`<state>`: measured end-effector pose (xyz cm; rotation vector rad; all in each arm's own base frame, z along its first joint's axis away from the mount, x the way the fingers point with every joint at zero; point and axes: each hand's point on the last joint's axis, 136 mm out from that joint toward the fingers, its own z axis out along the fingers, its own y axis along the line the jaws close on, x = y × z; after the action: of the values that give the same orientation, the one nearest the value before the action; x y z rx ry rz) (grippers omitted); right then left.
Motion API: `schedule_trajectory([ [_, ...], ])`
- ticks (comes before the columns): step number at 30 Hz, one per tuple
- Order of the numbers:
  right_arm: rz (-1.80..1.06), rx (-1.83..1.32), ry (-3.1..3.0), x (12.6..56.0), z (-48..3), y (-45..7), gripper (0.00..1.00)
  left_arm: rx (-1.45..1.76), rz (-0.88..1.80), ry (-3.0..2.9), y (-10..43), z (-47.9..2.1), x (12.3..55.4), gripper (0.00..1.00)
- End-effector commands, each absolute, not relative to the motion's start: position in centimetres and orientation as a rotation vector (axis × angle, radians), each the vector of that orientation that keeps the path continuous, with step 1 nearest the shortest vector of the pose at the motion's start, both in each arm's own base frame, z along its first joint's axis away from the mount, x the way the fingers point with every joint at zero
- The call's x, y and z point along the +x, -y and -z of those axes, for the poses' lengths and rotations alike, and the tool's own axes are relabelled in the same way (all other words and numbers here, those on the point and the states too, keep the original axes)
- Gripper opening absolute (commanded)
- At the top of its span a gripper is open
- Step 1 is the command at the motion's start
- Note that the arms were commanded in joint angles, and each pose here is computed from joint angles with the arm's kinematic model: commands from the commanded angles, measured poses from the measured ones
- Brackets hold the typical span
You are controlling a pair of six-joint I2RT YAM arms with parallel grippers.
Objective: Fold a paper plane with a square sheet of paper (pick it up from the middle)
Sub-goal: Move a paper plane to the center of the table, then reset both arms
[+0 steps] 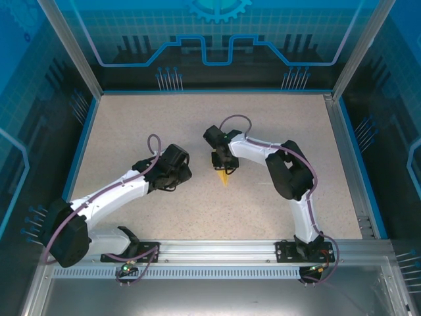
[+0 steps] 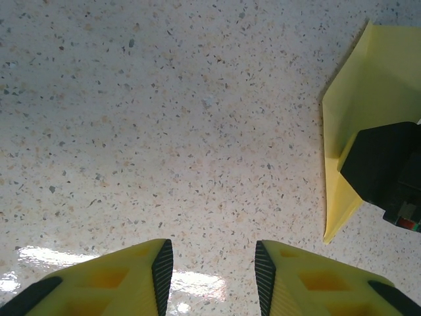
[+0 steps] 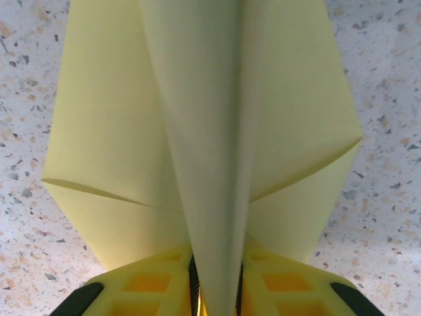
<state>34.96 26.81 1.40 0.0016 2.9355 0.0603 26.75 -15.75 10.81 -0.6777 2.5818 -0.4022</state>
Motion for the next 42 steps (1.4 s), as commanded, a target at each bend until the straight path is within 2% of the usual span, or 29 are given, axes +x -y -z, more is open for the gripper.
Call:
schedule_trajectory([
  [1, -0.005, 0.045, -3.015, 33.8, 1.2, -26.2, 0.23, -0.685, 0.363, -2.578, 14.8, -10.5, 26.5, 0.42],
  [4, -0.028, 0.027, -3.001, 33.7, 0.6, -26.5, 0.26, -0.684, 0.351, -2.576, 14.6, -10.5, 26.4, 0.42],
  [7, -0.074, -0.001, -2.945, 34.2, -2.2, -26.7, 0.30, -0.668, 0.341, -2.559, 14.3, -10.9, 26.6, 0.42],
  [14, -0.177, -0.070, -2.696, 34.8, -12.3, -25.6, 0.51, -0.635, 0.264, -2.445, 12.2, -13.1, 26.9, 0.46],
  [16, -0.155, -0.053, -2.624, 34.6, -14.5, -24.1, 0.57, -0.630, 0.230, -2.420, 11.5, -13.6, 27.0, 0.48],
  [18, -0.099, -0.017, -2.541, 34.1, -16.4, -21.9, 0.62, -0.631, 0.200, -2.400, 10.8, -14.0, 27.1, 0.55],
  [21, 0.011, 0.028, -2.420, 33.2, -18.5, -18.0, 0.70, -0.640, 0.152, -2.371, 9.8, -14.5, 27.1, 0.57],
  [24, 0.123, 0.134, -2.305, 32.0, -20.2, -12.9, 0.75, -0.667, 0.101, -2.340, 8.7, -15.0, 27.0, 0.68],
  [29, 0.294, 0.272, -2.146, 30.4, -20.3, -4.7, 0.83, -0.682, 0.025, -2.296, 7.2, -15.5, 26.8, 0.82],
  [34, 0.293, 0.127, -2.148, 31.7, -15.4, -2.1, 0.86, -0.683, -0.053, -2.240, 5.6, -15.5, 26.7, 0.97],
  [36, 0.230, 0.120, -2.210, 32.4, -13.6, -1.6, 0.86, -0.655, -0.079, -2.212, 5.1, -15.8, 27.2, 0.98],
  [42, 0.255, 0.044, -2.104, 35.9, -12.5, -1.1, 0.86, -0.561, -0.235, -2.119, 3.0, -17.1, 28.7, 0.99],
])
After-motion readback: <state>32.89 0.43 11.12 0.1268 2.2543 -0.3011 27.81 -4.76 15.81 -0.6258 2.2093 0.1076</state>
